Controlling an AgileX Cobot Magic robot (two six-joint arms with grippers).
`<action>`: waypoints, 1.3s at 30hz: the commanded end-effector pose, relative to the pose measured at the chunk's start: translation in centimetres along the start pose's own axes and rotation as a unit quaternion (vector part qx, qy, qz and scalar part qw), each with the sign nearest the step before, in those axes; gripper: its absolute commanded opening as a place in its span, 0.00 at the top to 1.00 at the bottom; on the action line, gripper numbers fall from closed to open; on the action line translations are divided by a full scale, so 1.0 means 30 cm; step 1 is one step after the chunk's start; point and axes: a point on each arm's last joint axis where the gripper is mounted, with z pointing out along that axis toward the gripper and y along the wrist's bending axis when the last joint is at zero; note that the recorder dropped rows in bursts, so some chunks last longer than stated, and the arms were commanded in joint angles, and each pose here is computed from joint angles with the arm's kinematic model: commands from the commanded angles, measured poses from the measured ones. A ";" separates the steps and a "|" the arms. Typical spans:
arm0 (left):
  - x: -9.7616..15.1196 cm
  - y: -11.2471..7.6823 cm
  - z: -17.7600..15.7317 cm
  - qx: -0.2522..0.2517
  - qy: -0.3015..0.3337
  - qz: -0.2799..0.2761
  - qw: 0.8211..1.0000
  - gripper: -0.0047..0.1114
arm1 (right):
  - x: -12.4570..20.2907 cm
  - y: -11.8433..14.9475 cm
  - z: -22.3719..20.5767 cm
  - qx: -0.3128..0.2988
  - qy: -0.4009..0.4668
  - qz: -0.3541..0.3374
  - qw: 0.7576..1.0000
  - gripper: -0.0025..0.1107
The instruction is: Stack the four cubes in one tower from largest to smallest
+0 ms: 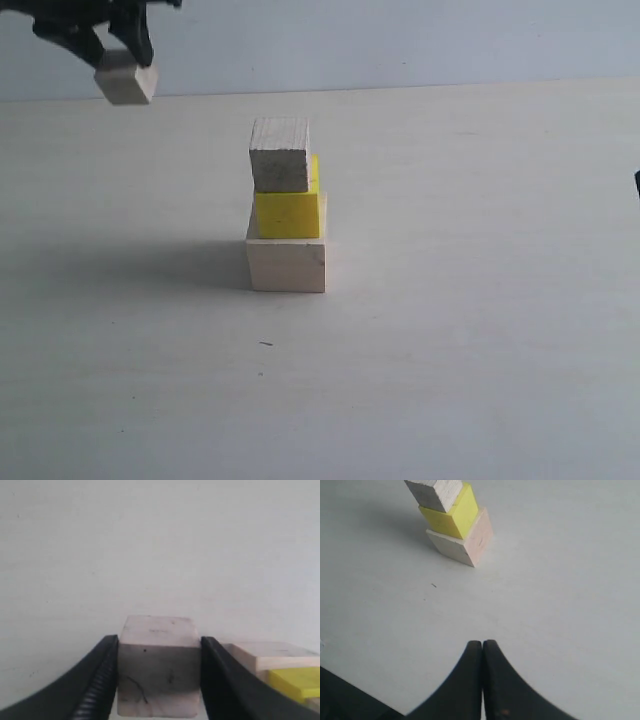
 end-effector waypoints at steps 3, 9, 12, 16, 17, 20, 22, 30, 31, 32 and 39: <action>0.092 -0.152 -0.331 0.073 -0.085 -0.010 0.994 0.96 | -0.003 -0.027 -0.003 0.045 -0.009 -0.027 0.999 0.98; 0.206 -0.338 -0.425 0.131 -0.085 0.012 0.988 0.96 | 0.006 -0.043 -0.005 0.071 0.006 -0.039 0.997 0.98; 0.226 -0.374 -0.425 0.140 -0.077 0.013 0.987 0.96 | 0.010 -0.046 -0.006 0.076 0.013 -0.041 0.996 0.98; 0.236 -0.392 -0.425 0.153 -0.068 0.012 0.986 0.96 | 0.011 -0.044 -0.005 0.072 0.015 -0.039 0.997 0.98; 0.240 -0.397 -0.427 0.163 -0.062 0.016 0.985 0.96 | 0.011 -0.042 -0.005 0.069 0.015 -0.037 0.997 0.98; 0.254 -0.420 -0.434 0.200 -0.046 0.049 0.977 0.96 | 0.014 -0.033 -0.006 0.054 0.017 -0.030 0.998 0.98; 0.260 -0.430 -0.438 0.216 -0.048 0.101 0.970 0.96 | 0.018 -0.031 -0.013 0.050 0.013 -0.028 0.998 0.98; 0.256 -0.422 -0.436 0.199 -0.082 0.242 0.946 0.96 | 0.035 -0.029 -0.051 0.042 -0.010 -0.028 0.999 0.98; 0.256 -0.422 -0.436 0.197 -0.087 0.265 0.940 0.96 | 0.037 -0.028 -0.055 0.039 -0.012 -0.027 0.999 0.98; 0.256 -0.423 -0.436 0.195 -0.093 0.295 0.931 0.96 | 0.038 -0.026 -0.054 0.035 -0.011 -0.025 0.999 0.98; 0.265 -0.438 -0.443 0.197 -0.139 0.513 0.824 0.96 | 0.046 0.013 -0.055 -0.030 -0.001 -0.044 0.999 0.98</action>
